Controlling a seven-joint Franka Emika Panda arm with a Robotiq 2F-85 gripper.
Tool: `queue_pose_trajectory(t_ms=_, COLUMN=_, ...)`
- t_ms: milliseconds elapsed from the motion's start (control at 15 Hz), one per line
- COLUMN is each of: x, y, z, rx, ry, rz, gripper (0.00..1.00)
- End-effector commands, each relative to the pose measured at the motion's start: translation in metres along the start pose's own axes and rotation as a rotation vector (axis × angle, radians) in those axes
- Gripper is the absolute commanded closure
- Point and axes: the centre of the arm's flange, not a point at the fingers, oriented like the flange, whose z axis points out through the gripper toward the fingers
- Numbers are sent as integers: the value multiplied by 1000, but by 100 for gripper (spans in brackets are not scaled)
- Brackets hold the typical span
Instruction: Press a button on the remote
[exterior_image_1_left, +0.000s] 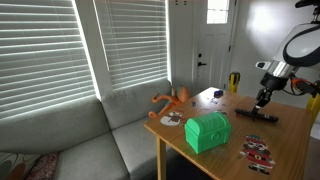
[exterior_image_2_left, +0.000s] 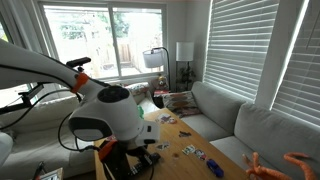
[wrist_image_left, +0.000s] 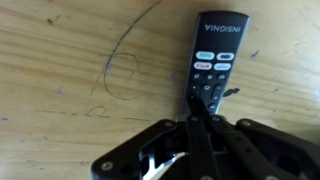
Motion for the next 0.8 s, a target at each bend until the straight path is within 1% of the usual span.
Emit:
queue_pose_trajectory(t_ms=0, x=-2, y=3, z=7, rx=12, ry=21, rz=-5, gripper=100)
queue_pose_trajectory(t_ms=733, x=-4, y=5, z=8, rx=11, ry=17, rz=9, gripper=100)
